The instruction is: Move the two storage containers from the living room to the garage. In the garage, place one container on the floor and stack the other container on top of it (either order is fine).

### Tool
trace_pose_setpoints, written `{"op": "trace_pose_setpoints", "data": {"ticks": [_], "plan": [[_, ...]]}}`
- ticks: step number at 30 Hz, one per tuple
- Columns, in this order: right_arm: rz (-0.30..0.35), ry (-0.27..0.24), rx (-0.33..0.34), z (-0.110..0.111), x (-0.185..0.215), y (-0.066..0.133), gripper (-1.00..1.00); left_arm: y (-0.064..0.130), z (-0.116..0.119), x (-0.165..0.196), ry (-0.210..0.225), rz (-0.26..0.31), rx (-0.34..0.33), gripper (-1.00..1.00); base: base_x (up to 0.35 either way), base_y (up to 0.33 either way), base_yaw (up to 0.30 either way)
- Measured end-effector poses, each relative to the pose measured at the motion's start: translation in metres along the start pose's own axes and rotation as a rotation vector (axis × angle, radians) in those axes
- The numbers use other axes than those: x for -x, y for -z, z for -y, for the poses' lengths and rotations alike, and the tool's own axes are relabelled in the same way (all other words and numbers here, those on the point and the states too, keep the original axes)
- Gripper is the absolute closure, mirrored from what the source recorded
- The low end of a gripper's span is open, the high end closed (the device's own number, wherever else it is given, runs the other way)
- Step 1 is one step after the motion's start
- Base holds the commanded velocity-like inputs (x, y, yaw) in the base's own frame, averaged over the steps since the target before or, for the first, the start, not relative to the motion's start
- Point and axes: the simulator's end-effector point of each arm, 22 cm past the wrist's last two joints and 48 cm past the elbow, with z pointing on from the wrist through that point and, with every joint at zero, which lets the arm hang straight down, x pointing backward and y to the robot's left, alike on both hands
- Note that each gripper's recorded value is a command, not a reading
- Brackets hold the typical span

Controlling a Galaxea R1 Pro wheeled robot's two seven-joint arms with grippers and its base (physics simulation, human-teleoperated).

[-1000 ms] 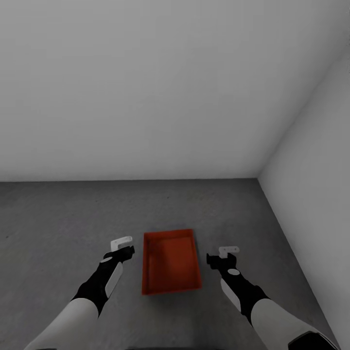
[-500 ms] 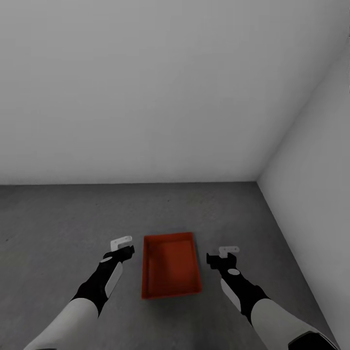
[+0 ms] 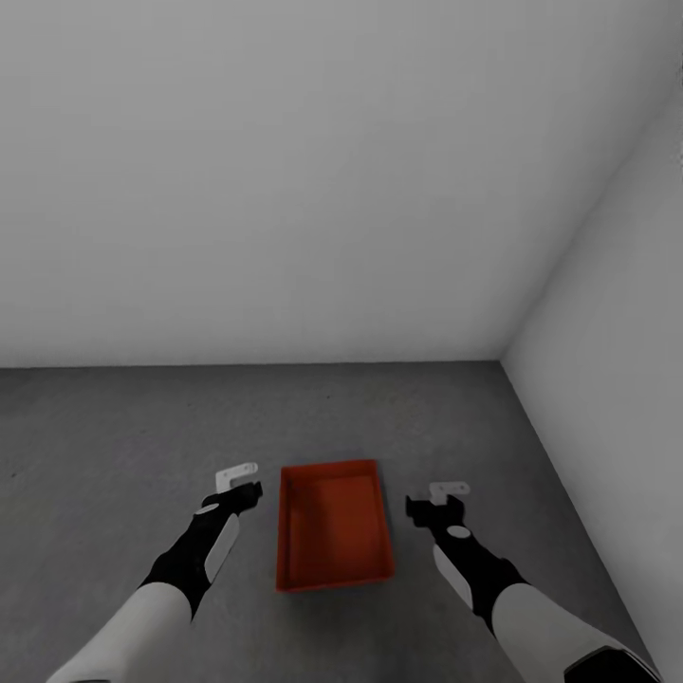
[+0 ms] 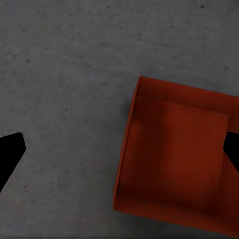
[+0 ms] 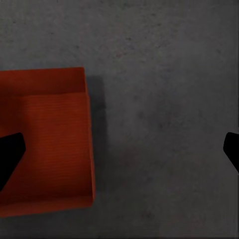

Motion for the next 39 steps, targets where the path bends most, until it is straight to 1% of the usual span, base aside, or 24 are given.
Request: {"op": "trace_pose_setpoints", "data": {"ticks": [4, 6, 8, 9, 10, 12, 13, 14, 17, 18, 20, 22, 23, 26, 27, 28, 29, 31, 33, 34, 35, 36, 38, 39], "plan": [[-0.026, 0.005, -0.012, 0.006, -0.012, 0.001, -1.00, 0.001, -0.003, -0.004, -0.002, -0.011, 0.003, -1.00, 0.000, 0.000, 0.000], [-0.051, 0.010, -0.021, 0.011, -0.023, 0.003, -1.00, 0.001, -0.003, -0.009, -0.003, -0.021, 0.004, -1.00, 0.000, 0.000, 0.000], [-0.076, 0.015, -0.030, 0.016, -0.035, 0.004, -1.00, 0.001, -0.005, -0.022, -0.008, -0.049, 0.009, -1.00, 0.000, 0.000, 0.000], [-0.093, 0.019, -0.037, 0.019, -0.043, 0.005, -1.00, 0.000, -0.008, -0.036, -0.013, -0.078, 0.014, -1.00, 0.000, 0.000, 0.000], [-0.101, 0.021, -0.041, 0.022, -0.047, 0.006, -1.00, 0.000, -0.010, -0.044, -0.016, -0.094, 0.018, -1.00, 0.000, 0.000, 0.000], [-0.142, 0.031, -0.065, 0.037, -0.066, 0.009, -1.00, 0.001, -0.017, -0.081, -0.030, -0.169, 0.034, -1.00, 0.000, 0.000, 0.000], [-0.173, 0.038, -0.082, 0.049, -0.081, 0.012, -1.00, 0.003, -0.023, -0.107, -0.039, -0.218, 0.045, -1.00, 0.000, 0.000, 0.000], [-0.220, 0.048, -0.103, 0.062, -0.103, 0.017, -1.00, 0.007, -0.029, -0.132, -0.048, -0.262, 0.057, -1.00, 0.000, 0.000, 0.000], [-0.303, 0.068, -0.139, 0.085, -0.141, 0.030, -1.00, 0.014, -0.047, -0.168, -0.064, -0.335, 0.084, -1.00, 0.000, 0.000, 0.000], [-0.309, 0.071, -0.143, 0.088, -0.143, 0.031, -1.00, 0.017, -0.051, -0.175, -0.068, -0.350, 0.091, -1.00, 0.000, 0.000, 0.000], [-0.322, 0.078, -0.166, 0.106, -0.147, 0.034, -1.00, 0.026, -0.073, -0.204, -0.074, -0.417, 0.121, -1.00, 0.000, 0.000, 0.000], [-0.322, 0.082, -0.186, 0.121, -0.146, 0.035, -1.00, 0.031, -0.088, -0.217, -0.066, -0.450, 0.142, -1.00, 0.000, 0.000, 0.000], [-0.320, 0.082, -0.190, 0.125, -0.145, 0.036, -1.00, 0.033, -0.092, -0.220, -0.060, -0.457, 0.147, -1.00, 0.000, 0.000, 0.000], [-0.328, 0.086, -0.206, 0.137, -0.152, 0.040, -1.00, 0.036, -0.106, -0.224, -0.006, -0.474, 0.172, -1.00, 0.000, 0.000, 0.000], [-0.333, 0.087, -0.206, 0.138, -0.156, 0.043, -1.00, 0.036, -0.107, -0.224, 0.004, -0.475, 0.174, -1.00, 0.000, 0.000, 0.000], [-0.350, 0.089, -0.207, 0.139, -0.169, 0.048, -1.00, 0.037, -0.110, -0.224, 0.020, -0.476, 0.180, -1.00, 0.000, 0.000, 0.000], [-0.359, 0.092, -0.206, 0.139, -0.177, 0.052, -1.00, 0.037, -0.112, -0.224, 0.027, -0.476, 0.182, -1.00, 0.000, 0.000, 0.000], [-0.399, 0.098, -0.205, 0.140, -0.208, 0.067, -1.00, 0.041, -0.123, -0.231, 0.042, -0.486, 0.198, -1.00, 0.000, 0.000, 0.000], [-0.450, 0.110, -0.193, 0.137, -0.250, 0.089, -1.00, 0.060, -0.146, -0.269, 0.040, -0.536, 0.228, -1.00, 0.000, 0.000, 0.000], [-0.463, 0.115, -0.187, 0.135, -0.262, 0.095, -1.00, 0.065, -0.151, -0.280, 0.037, -0.548, 0.232, -1.00, 0.000, 0.000, 0.000], [-0.496, 0.120, -0.176, 0.132, -0.287, 0.110, -1.00, 0.077, -0.158, -0.301, 0.033, -0.569, 0.240, -1.00, 0.000, 0.000, 0.000], [-0.536, 0.127, -0.166, 0.130, -0.317, 0.130, -1.00, 0.089, -0.166, -0.323, 0.030, -0.584, 0.246, -1.00, 0.000, 0.000, 0.000], [-0.607, 0.137, -0.151, 0.128, -0.366, 0.166, -1.00, 0.104, -0.174, -0.350, 0.035, -0.590, 0.235, -1.00, 0.000, 0.000, 0.000], [-0.623, 0.140, -0.148, 0.128, -0.375, 0.174, -1.00, 0.107, -0.174, -0.355, 0.037, -0.592, 0.227, -1.00, 0.000, 0.000, 0.000]]}}
